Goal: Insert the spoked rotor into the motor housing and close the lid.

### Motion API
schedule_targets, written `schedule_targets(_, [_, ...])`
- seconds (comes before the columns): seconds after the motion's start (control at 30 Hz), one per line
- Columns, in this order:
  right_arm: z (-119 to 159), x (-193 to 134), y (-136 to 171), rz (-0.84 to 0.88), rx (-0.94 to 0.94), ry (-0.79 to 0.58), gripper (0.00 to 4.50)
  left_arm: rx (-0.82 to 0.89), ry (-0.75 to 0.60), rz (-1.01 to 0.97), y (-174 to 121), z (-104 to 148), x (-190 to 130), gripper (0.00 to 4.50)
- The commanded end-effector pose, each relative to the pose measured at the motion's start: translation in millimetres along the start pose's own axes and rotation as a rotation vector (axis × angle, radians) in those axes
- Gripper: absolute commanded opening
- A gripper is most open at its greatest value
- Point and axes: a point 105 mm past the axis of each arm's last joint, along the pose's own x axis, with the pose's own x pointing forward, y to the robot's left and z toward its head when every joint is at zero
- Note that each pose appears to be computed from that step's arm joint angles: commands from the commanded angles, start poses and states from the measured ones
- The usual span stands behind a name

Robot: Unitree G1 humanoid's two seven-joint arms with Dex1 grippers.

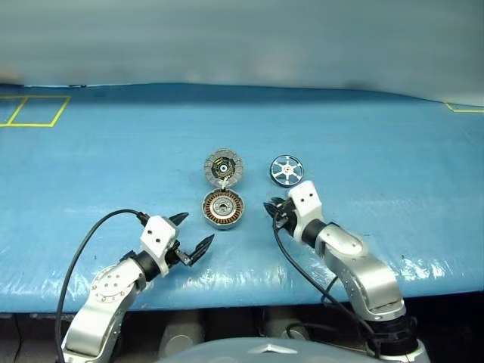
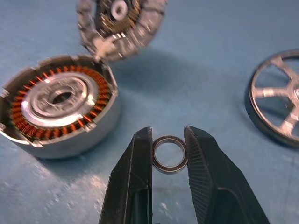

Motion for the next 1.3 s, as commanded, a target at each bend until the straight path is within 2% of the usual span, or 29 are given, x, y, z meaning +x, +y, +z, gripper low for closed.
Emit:
schedule_targets(0.03, [32.0, 0.8, 31.1, 0.179, -0.091, -0.096, 0.66, 0.041, -0.046, 0.000, -1.6, 10.7, -1.2, 4.50])
schedule_targets(0.17, [40.0, 9.7, 56.1, 0.298, -0.129, -0.117, 0.66, 0.023, -0.053, -0.008, -5.0, 9.4, -1.8, 4.50])
schedule_targets(0.37, [32.5, 34.3, 68.6, 0.291, -0.063, -0.117, 0.66, 0.023, -0.081, 0.000, -6.5, 12.0, -2.2, 4.50])
schedule_targets(0.77, [-0.4, 53.7, 53.8, 0.180, 0.041, -0.060, 0.66, 0.030, -0.077, -0.006, -8.7, 9.8, -1.8, 4.50])
schedule_targets(1.3, [-6.8, 59.7, 59.5, 0.192, 0.067, -0.049, 0.66, 0.036, -0.087, -0.005, -8.3, 10.3, 0.0, 4.50])
